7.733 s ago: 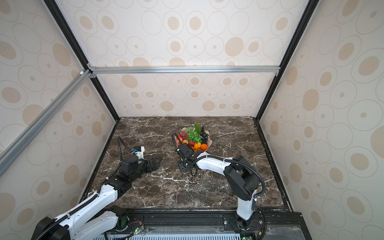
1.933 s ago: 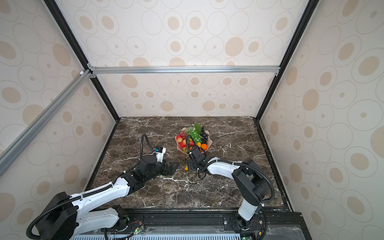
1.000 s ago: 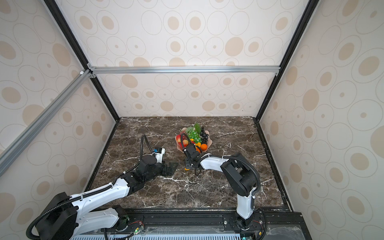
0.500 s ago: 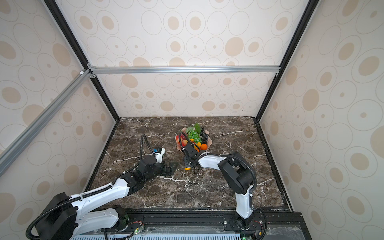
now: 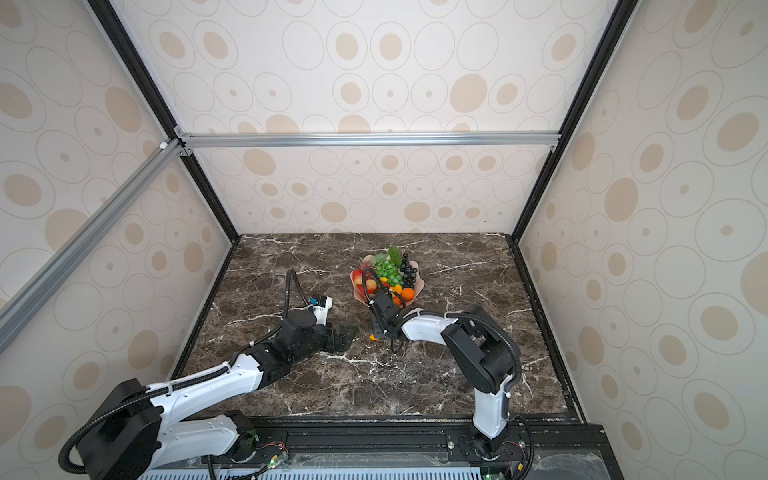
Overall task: Place and organize the fake fruits in the fruit bowl
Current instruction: 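Lift the yellow fruit and carry it over the pink bowl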
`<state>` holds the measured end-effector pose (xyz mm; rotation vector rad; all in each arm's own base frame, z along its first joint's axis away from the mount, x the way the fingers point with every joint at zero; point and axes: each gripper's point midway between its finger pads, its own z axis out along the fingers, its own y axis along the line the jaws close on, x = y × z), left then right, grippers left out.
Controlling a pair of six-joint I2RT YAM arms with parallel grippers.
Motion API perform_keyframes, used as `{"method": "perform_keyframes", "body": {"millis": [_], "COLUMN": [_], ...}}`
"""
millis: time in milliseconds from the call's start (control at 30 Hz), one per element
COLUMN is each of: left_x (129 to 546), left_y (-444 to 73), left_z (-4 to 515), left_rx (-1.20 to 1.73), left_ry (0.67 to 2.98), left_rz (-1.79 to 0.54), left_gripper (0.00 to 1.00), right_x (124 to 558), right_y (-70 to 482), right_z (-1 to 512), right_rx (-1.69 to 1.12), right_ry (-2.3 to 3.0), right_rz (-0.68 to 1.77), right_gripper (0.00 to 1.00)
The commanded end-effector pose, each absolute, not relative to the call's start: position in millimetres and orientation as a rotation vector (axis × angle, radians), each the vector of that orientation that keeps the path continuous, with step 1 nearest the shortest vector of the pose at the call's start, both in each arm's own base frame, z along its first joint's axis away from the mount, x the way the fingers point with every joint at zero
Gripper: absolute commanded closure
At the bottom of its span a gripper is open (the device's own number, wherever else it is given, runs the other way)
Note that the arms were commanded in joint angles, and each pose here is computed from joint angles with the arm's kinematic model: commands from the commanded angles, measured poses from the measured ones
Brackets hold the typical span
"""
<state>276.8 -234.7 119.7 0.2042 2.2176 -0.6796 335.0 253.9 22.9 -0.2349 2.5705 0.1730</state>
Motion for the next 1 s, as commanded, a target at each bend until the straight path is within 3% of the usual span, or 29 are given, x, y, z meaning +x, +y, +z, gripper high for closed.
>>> {"method": "perform_keyframes", "body": {"millis": [0, 367, 667, 967], "left_x": [286, 312, 353, 379], "left_y": [-255, -275, -277, -264], "left_z": [144, 170, 188, 184], "left_rx": [0.26, 0.253, 0.174, 0.086], "left_ry": [2.138, 2.051, 2.022, 2.052], "left_rz": [-0.743, -0.761, -0.755, -0.739], "left_gripper": [0.02, 0.02, 0.02, 0.02], "right_x": [322, 318, 376, 434], "right_y": [230, 185, 193, 216], "right_z": [30, 91, 139, 137], "right_rx": [-0.146, -0.021, -0.04, -0.107], "right_ry": [2.569, 2.449, 2.393, 2.44], "right_rz": [0.152, 0.249, 0.346, 0.387], "right_gripper": [0.75, 0.75, 0.75, 0.75]}}
